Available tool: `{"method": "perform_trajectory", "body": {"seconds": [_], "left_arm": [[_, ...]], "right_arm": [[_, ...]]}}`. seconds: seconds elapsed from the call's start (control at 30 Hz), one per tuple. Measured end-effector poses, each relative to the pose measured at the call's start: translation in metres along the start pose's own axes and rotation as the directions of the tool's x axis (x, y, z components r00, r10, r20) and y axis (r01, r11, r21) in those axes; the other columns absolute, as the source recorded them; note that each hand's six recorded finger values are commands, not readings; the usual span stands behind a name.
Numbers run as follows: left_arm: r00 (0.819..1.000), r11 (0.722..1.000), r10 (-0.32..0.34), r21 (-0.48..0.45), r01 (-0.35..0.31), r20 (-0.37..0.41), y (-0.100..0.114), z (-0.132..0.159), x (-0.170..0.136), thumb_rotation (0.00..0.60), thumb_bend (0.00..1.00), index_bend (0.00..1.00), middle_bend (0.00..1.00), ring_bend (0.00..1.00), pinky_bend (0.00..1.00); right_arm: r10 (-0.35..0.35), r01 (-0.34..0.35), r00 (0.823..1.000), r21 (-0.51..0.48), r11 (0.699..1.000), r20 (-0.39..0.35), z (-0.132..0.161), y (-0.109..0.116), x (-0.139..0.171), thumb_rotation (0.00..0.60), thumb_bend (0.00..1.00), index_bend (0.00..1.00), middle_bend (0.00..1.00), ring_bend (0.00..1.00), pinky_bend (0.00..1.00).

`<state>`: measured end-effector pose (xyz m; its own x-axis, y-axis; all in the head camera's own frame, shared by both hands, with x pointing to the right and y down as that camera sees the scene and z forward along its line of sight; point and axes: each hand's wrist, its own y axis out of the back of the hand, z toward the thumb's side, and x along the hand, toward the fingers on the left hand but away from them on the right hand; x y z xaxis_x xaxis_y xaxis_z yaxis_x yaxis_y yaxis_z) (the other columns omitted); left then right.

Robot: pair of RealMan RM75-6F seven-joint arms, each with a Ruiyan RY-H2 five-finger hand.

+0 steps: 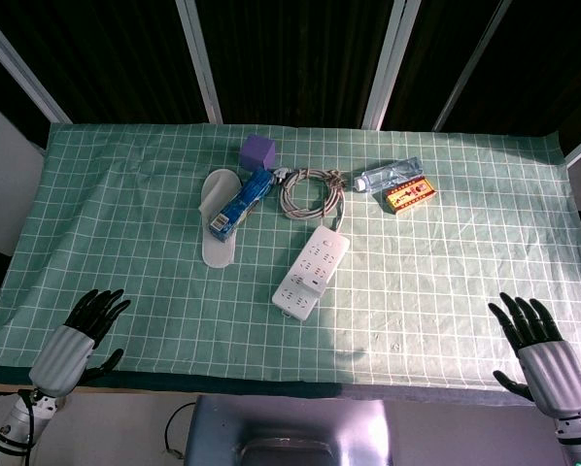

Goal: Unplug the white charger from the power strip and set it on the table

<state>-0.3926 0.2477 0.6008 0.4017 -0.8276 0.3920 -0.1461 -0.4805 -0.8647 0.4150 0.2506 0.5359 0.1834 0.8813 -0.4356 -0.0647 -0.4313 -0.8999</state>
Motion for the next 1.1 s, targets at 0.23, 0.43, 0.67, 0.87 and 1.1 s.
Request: {"method": "perform_trajectory", "body": {"seconds": [0.23,0.43,0.67,0.87,1.1], "left_arm": [[1.0,1.0,-0.011,0.008,0.011,0.009,-0.003,0.002,0.0,0.6,0.39,0.0,0.01,0.0,0.06],[0.994,0.998,-0.059,-0.02,0.061,0.088,-0.018,0.019,0.003,0.6,0.43,0.0,0.05,0.0,0.08],[0.965,0.987,-0.133,-0.063,0.151,0.226,-0.051,0.054,0.027,0.6,0.53,0.0,0.07,0.01,0.09],[0.928,0.974,-0.207,-0.026,0.226,0.309,-0.079,0.095,0.061,0.6,0.66,0.0,0.07,0.01,0.09],[0.913,0.973,-0.21,-0.019,0.231,0.351,-0.105,0.15,0.113,0.6,0.7,0.0,0.06,0.0,0.08]], "right_arm": [[0.008,-0.008,1.0,0.002,1.0,-0.009,0.003,-0.003,-0.002,0.6,0.13,0.0,0.0,0.0,0.0],[0.018,-0.017,0.998,0.019,1.0,-0.058,0.013,-0.012,-0.012,0.6,0.13,0.0,0.0,0.0,0.0],[0.053,-0.045,0.986,0.053,0.998,-0.159,0.036,-0.033,-0.04,0.6,0.13,0.0,0.0,0.0,0.0],[0.093,-0.07,0.957,0.091,0.993,-0.275,0.071,-0.05,-0.077,0.6,0.13,0.0,0.0,0.0,0.0],[0.138,-0.093,0.92,0.138,0.986,-0.367,0.118,-0.068,-0.122,0.6,0.13,0.0,0.0,0.0,0.0]]}}
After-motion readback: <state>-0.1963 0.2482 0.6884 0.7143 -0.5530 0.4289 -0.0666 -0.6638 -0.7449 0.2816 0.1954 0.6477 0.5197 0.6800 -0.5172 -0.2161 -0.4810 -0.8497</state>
